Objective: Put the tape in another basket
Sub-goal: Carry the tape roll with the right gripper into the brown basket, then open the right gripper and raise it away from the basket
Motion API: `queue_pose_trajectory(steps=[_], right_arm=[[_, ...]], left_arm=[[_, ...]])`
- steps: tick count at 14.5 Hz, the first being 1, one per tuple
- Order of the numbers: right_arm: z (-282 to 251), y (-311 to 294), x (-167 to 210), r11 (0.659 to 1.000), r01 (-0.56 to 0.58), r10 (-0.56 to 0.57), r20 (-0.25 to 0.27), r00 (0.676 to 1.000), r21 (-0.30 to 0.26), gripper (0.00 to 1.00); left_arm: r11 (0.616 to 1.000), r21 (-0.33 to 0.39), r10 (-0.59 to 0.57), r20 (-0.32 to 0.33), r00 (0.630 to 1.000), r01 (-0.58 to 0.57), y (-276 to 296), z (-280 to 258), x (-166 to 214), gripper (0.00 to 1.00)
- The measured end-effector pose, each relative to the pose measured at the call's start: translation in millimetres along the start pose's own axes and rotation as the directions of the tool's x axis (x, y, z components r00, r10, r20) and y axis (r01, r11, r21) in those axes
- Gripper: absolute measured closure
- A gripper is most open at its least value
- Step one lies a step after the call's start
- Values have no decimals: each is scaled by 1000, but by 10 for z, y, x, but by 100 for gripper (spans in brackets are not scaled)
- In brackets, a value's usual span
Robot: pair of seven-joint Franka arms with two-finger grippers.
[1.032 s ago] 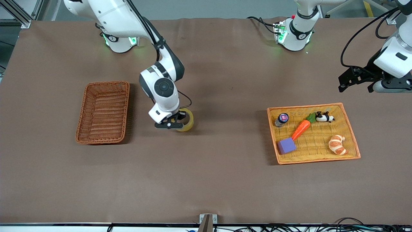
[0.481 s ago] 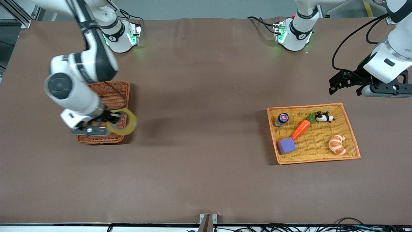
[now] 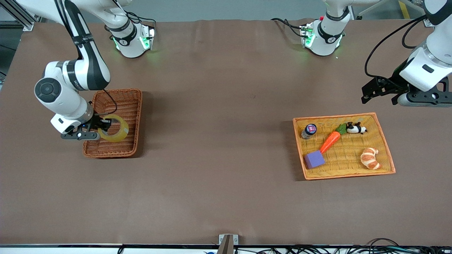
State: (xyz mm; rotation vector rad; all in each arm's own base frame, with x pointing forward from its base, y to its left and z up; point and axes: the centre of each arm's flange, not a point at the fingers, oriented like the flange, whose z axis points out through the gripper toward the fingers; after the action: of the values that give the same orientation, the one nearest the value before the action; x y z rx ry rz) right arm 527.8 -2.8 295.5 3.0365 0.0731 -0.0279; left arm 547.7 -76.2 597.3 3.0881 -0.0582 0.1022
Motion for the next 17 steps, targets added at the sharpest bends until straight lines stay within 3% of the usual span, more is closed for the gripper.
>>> queue_pose_trajectory(steps=[6,13,15,17], right_arm=[[496,203,-342,1000,-2,3,-75,997,17,78],[748,276,-409,999,34,-34,-51,998,0,76],[620,247,-359,999,35,-35,-23,999,-3,60],[140,175,-185,999,36,-36,2,999,-17,39]], left_arm=[[999,38,6,-3,1000,-6,-38,-1,3,0],[999,49,5,-4,1000,-5,-63,-2,6,0],[999,49,5,-4,1000,-5,-65,-2,6,0],[999,49,4,-4,1000,-4,-66,-2,6,0]])
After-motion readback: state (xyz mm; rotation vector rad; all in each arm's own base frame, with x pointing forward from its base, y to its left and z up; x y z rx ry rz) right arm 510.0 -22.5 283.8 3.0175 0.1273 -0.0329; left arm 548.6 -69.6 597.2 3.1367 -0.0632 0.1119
